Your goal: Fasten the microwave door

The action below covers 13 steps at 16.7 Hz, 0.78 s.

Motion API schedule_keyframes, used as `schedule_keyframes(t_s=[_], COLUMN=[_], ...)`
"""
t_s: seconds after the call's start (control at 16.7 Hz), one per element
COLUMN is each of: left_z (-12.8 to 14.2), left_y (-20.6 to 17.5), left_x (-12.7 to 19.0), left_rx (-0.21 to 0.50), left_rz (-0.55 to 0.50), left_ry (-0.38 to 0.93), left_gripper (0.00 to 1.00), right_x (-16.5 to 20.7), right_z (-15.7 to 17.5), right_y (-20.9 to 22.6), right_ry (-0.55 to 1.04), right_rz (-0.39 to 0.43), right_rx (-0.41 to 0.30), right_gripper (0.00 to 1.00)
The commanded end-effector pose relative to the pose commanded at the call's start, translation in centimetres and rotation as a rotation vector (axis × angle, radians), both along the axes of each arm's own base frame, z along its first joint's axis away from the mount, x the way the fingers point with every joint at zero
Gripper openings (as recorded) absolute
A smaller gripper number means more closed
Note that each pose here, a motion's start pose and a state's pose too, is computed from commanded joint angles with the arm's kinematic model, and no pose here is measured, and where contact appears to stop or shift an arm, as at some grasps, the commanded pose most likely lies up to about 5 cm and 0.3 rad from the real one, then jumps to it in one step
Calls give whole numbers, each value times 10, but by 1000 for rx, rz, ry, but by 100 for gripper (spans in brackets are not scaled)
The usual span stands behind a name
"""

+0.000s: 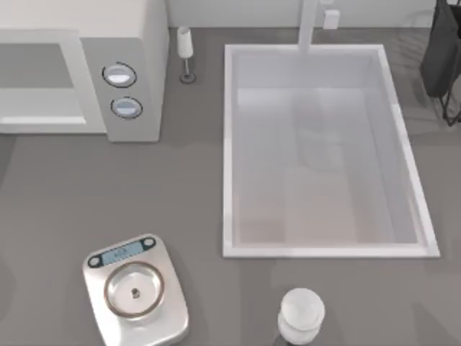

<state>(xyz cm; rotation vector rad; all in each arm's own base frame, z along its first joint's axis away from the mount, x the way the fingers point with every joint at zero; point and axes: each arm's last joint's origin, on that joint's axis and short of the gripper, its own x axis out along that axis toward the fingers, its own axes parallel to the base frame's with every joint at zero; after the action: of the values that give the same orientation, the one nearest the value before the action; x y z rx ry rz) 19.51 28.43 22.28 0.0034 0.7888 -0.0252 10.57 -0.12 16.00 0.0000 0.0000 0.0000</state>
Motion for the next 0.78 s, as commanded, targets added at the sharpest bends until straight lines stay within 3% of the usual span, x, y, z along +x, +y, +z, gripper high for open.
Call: schedule_keyframes(t_s=[0.42, 0.78], left_z=[-74, -74], left_y=[1, -1], left_x=[-2, -4], left_rx=[12, 18], left_rz=[4, 10], left_ry=[-7, -11], left_gripper=[0, 0], right_x=[0, 0], right_z=[0, 0], right_y=[0, 0], right_ry=[0, 0], right_rz=[0, 0], right_rx=[0, 0], right_gripper=[100, 100])
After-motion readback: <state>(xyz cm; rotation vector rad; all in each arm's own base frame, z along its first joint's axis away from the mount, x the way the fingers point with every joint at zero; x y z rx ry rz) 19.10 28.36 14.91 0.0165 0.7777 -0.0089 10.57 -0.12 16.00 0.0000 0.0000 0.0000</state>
